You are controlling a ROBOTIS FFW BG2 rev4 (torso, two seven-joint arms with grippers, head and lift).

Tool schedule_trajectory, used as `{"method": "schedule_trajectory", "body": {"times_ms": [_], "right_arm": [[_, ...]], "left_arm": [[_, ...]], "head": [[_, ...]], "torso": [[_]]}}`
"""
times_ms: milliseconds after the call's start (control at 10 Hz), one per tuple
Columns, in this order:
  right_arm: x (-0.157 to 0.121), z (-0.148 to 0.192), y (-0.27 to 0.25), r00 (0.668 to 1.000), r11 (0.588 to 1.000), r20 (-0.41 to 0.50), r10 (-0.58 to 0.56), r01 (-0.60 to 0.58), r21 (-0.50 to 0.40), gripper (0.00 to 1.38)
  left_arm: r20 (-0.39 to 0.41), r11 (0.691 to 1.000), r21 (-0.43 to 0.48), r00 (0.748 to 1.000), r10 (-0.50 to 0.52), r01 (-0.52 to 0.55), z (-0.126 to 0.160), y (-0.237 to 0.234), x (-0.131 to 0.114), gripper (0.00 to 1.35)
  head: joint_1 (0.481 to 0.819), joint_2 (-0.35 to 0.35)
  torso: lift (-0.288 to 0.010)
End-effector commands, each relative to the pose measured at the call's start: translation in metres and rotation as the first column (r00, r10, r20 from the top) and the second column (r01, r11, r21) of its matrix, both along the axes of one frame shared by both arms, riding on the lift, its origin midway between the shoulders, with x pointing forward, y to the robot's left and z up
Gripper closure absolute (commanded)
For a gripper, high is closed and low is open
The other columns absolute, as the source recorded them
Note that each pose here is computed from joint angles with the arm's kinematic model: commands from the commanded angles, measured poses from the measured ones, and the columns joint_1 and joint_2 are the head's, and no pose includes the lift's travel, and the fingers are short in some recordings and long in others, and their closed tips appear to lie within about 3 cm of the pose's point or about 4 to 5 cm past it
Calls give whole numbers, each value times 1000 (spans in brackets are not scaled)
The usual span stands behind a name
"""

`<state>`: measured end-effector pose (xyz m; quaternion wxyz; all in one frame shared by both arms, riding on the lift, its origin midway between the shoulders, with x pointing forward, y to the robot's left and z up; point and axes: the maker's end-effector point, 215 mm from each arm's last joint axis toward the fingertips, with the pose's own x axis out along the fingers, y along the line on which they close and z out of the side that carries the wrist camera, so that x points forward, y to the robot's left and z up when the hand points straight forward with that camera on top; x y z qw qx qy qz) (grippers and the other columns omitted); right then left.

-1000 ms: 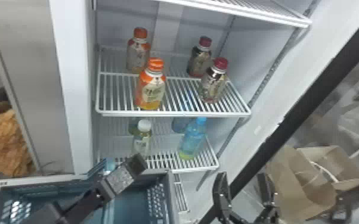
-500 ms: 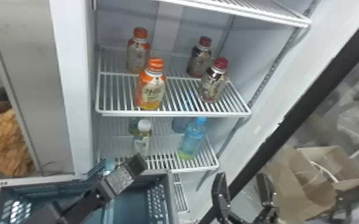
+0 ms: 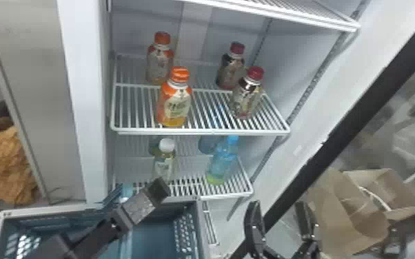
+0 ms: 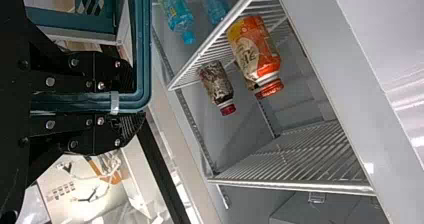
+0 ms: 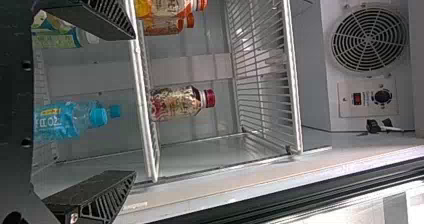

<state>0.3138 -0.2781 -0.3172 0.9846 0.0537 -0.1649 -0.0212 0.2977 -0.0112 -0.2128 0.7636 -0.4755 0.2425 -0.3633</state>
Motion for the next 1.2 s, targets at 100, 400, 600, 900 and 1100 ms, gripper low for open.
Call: {"method": "schedule_trajectory", "body": {"times_ms": [100,400,600,900,1100], "right_arm": [[1,0,0,1000,1000,1,0,0,1,78],[1,0,-1,1000,1000,0,-4,4,4,75],[0,-1,-1,1000,1000,-2,-3,3,4,75],[0,-3,-2,1000,1000,-4,-5,5,7,75],[2,-2,-1,1000,1000,-2,-3,3,8,76]], "left_arm": [[-6,1000,-27,1000,8,-8,-2,2,4,756],[-5,999,-42,1000,1,-1,-4,1,6,562],[-1,999,-41,1000,4,-4,-3,2,7,593],[1,999,-35,1000,-2,2,-5,2,6,595],[5,999,-30,1000,-11,11,-5,0,5,593]], "head": [[695,-350],[695,-350],[695,-350],[695,-350],[695,-350]], "torso": [[-69],[-69],[-69],[-69],[-69]]}}
